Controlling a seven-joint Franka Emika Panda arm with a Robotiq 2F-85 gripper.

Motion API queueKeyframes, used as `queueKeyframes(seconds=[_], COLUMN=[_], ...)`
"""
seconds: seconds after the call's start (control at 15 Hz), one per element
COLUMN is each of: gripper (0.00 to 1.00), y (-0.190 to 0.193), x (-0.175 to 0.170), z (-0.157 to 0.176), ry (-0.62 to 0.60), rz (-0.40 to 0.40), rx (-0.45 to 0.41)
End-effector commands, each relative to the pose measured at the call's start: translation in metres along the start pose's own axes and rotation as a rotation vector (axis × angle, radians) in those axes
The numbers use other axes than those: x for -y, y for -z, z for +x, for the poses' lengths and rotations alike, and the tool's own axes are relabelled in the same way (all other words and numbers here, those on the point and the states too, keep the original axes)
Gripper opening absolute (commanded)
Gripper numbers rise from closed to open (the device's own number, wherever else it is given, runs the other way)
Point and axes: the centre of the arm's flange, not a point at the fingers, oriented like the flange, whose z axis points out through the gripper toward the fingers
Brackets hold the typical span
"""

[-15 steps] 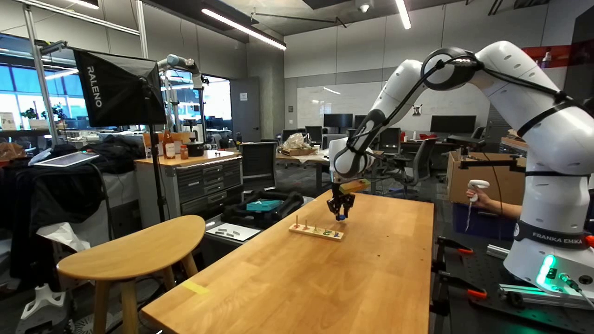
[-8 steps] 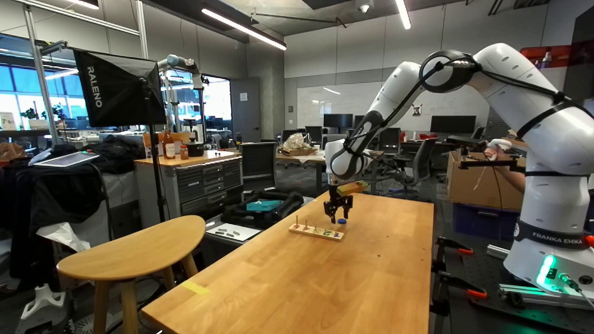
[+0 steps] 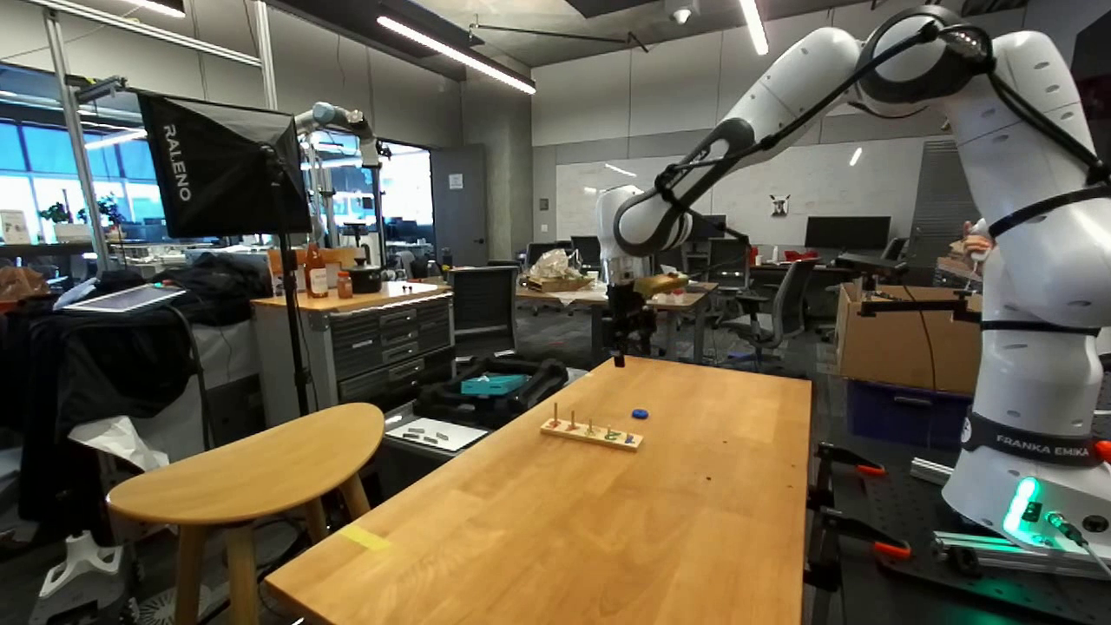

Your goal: Pick up the blue lid from the wooden holder and put it on the table.

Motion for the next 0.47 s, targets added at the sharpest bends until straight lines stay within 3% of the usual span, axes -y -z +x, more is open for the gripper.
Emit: queueKeyframes(seconds=[0.0, 0.13, 0.2, 0.4], gripper=[1.0, 1.0, 1.0, 1.0], y=[0.078, 0.105, 0.076, 0.103], x=[-0.011, -0.027, -0.01, -0.022], z=[-0.052, -0.062, -0.042, -0.057], ry=[0.081, 0.071, 0.055, 0.054], rz=[-0.001, -0.001, 0.003, 0.01], rx=[0.046, 0.08, 0.061, 0.066])
